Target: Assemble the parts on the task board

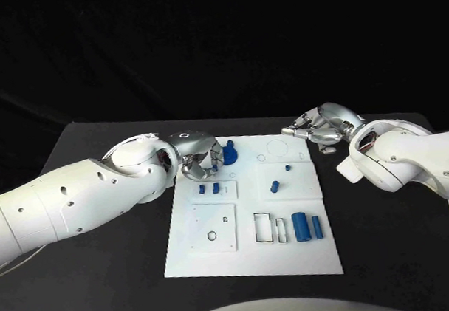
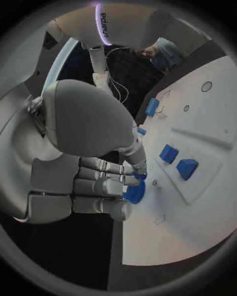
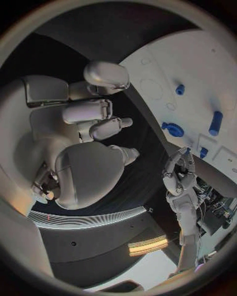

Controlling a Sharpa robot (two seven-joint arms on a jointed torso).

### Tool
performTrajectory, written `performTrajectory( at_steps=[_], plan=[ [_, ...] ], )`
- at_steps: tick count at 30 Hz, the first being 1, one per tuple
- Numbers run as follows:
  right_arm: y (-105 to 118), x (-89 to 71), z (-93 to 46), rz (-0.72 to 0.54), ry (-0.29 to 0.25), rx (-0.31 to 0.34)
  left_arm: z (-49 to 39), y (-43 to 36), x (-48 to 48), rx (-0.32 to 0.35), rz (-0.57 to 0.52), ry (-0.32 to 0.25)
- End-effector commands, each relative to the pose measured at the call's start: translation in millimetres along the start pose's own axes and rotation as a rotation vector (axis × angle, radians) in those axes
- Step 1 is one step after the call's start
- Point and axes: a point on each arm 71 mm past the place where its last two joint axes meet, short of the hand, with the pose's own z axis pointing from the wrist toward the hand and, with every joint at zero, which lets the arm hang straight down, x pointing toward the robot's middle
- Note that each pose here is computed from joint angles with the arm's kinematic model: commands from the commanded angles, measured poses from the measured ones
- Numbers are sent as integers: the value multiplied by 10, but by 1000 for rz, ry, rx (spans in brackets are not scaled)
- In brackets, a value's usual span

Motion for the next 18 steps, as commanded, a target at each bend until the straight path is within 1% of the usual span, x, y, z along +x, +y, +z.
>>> performTrajectory(
  at_steps=[1,6,18],
  plan=[
    [7,6,-2,-8,4,-12,-24,34,-9,-13,-17,-7],
    [5,7,-2,-8,3,-12,-62,88,-2,-29,-39,3],
    [1,5,-3,-8,-1,-12,-83,149,21,-46,-47,30]
  ],
)
